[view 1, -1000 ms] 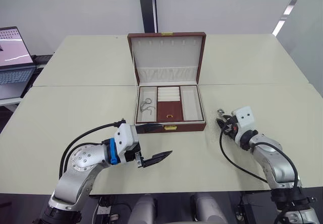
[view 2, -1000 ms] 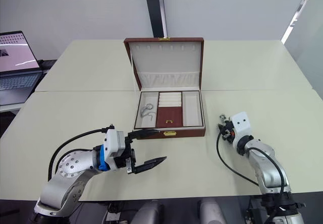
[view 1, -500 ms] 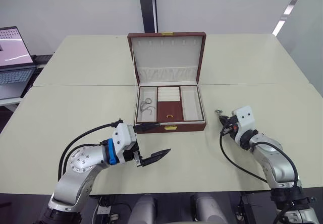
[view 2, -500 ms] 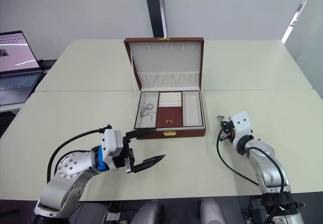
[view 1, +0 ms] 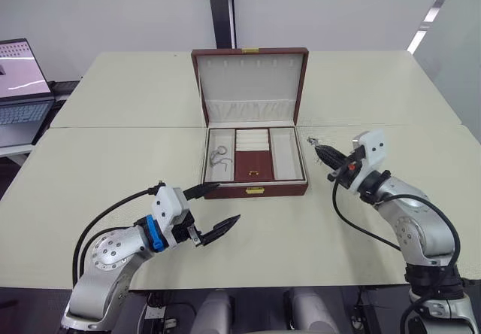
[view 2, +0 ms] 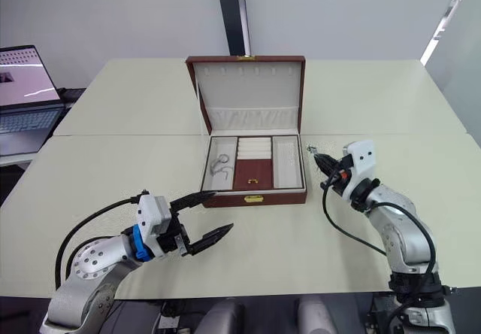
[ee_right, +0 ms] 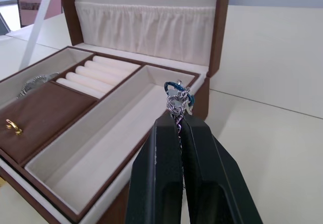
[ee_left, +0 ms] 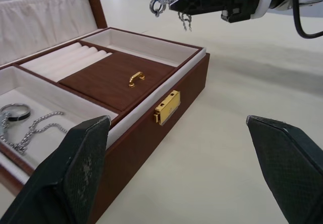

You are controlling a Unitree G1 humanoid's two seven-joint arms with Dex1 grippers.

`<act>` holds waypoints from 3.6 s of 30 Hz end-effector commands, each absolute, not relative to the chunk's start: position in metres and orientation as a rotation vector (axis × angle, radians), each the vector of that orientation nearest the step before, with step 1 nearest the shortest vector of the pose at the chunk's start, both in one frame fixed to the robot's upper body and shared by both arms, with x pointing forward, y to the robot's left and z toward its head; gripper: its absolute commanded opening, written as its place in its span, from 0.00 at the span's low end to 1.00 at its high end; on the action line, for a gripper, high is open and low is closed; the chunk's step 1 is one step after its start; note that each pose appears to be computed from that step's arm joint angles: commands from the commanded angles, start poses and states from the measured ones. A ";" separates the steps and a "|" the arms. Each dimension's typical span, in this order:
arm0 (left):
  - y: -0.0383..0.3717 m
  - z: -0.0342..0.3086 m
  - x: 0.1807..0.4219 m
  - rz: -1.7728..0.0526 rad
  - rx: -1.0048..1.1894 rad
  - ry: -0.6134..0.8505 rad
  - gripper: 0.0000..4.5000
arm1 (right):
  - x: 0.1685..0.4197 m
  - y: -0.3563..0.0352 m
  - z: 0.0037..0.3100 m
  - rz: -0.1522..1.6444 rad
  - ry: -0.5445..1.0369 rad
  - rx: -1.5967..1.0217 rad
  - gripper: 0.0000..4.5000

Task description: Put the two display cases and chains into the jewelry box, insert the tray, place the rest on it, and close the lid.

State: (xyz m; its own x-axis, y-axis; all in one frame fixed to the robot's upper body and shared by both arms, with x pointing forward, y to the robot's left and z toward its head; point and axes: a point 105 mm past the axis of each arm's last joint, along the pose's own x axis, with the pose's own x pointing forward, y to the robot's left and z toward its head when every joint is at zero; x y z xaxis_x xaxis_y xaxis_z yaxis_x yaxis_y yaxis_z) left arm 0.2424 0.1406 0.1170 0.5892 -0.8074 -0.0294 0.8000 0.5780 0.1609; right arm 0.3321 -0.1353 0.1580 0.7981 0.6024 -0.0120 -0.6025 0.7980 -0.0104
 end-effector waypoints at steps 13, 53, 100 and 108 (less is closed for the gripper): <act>0.157 0.131 0.228 -0.765 0.155 -0.079 1.00 | 0.335 -0.082 0.182 0.805 -0.011 -0.016 0.01; 0.226 0.148 0.264 -0.584 0.167 0.088 1.00 | 0.310 -0.185 0.170 0.852 0.053 -0.082 0.99; 0.355 0.133 0.242 -0.306 0.230 0.248 1.00 | 0.289 -0.277 0.134 0.743 0.258 -0.197 0.99; 0.350 0.139 0.253 -0.229 0.199 0.125 0.87 | 0.303 -0.259 0.137 0.723 0.187 -0.136 0.96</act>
State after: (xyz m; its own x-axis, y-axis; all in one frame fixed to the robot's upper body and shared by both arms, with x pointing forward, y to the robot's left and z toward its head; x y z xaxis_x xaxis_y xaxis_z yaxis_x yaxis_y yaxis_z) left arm 0.2489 0.3543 0.1242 0.9510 -0.2236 -0.2134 0.2568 0.9558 0.1429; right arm 0.2966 -0.2672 0.1185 0.7220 0.6317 -0.2822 -0.6629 0.7484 -0.0208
